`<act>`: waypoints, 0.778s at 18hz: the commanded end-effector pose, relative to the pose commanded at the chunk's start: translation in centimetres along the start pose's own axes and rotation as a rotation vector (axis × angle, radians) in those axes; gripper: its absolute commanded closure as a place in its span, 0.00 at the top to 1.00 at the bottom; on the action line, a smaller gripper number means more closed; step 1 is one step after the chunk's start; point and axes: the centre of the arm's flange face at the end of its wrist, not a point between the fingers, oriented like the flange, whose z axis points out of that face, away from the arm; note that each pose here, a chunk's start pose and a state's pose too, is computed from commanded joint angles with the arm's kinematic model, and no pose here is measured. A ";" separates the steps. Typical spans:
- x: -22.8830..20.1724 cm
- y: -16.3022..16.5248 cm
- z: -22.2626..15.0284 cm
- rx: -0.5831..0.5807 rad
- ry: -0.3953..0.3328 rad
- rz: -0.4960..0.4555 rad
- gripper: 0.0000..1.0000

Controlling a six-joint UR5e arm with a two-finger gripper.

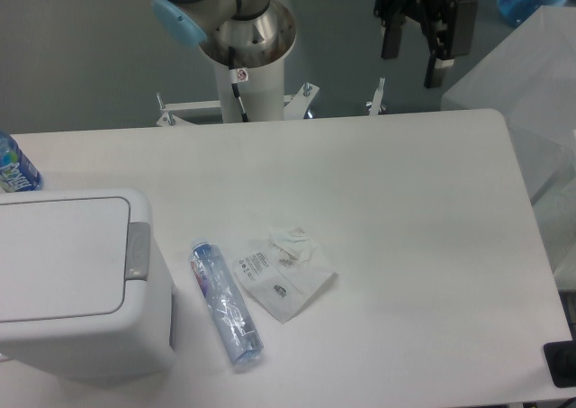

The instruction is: Open the trash can

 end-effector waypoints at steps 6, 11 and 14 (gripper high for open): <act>0.3 -0.9 -0.4 0.010 -0.008 -0.201 1.00; -0.9 -6.3 0.7 0.080 -0.067 -0.476 1.00; -1.1 -9.6 2.3 0.122 -0.080 -0.649 1.00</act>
